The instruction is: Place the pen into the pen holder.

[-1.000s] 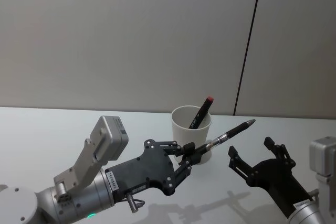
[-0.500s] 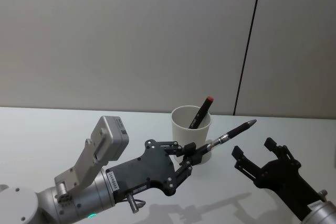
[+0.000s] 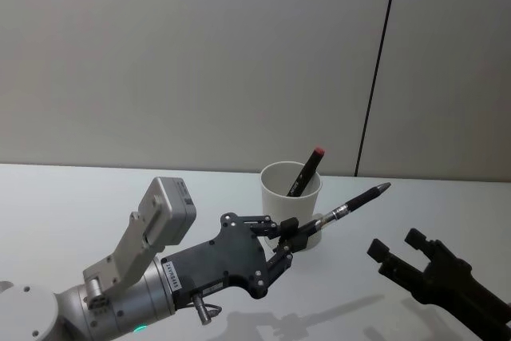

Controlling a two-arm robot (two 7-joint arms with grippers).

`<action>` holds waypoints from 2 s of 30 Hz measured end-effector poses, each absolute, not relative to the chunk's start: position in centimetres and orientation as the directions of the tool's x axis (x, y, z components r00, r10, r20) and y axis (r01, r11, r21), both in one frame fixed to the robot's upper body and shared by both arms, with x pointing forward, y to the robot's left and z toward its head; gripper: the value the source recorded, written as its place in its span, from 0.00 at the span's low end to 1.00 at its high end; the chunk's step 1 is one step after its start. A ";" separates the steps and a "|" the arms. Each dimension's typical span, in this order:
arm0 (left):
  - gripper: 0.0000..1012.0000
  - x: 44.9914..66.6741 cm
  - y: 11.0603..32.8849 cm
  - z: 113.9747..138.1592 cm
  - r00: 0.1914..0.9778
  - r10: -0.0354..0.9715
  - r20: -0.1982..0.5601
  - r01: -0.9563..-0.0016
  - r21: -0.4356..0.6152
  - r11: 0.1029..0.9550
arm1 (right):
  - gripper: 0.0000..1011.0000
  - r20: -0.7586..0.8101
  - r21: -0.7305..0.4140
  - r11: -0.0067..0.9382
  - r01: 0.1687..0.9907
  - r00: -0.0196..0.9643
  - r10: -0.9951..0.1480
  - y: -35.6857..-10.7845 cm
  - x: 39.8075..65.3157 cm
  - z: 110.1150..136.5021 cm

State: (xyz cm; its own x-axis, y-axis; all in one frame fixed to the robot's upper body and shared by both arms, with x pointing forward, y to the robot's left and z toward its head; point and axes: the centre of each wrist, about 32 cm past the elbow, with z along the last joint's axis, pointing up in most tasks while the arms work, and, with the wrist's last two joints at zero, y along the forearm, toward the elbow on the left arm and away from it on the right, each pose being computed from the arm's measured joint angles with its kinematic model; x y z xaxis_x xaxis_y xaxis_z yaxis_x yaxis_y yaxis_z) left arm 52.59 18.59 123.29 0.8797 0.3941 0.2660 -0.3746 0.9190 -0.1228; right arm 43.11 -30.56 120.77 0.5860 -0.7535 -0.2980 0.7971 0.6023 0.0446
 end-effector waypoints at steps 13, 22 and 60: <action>0.18 52.6 18.6 123.3 0.880 0.394 0.266 -0.375 -0.123 0.919 | 0.99 -0.481 0.088 0.671 0.736 0.621 -0.619 -32.1 42.7 121.3; 0.18 52.6 18.6 123.3 0.880 0.394 0.266 -0.375 -0.123 0.919 | 0.99 -0.587 0.129 0.677 0.724 0.606 -0.536 -31.7 43.1 121.4; 0.18 52.6 18.6 123.3 0.880 0.394 0.266 -0.375 -0.123 0.919 | 0.99 -0.719 0.235 0.696 0.678 0.603 -0.345 -27.7 46.4 120.1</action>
State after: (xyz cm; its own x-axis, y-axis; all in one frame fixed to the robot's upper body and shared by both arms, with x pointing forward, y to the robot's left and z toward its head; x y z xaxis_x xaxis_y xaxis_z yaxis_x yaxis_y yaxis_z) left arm 52.59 18.59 123.28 0.8796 0.3942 0.2661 -0.3748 0.9190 -0.1226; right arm 46.43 -27.65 120.13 0.6033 -0.3454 -0.7189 0.6783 0.6963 0.2347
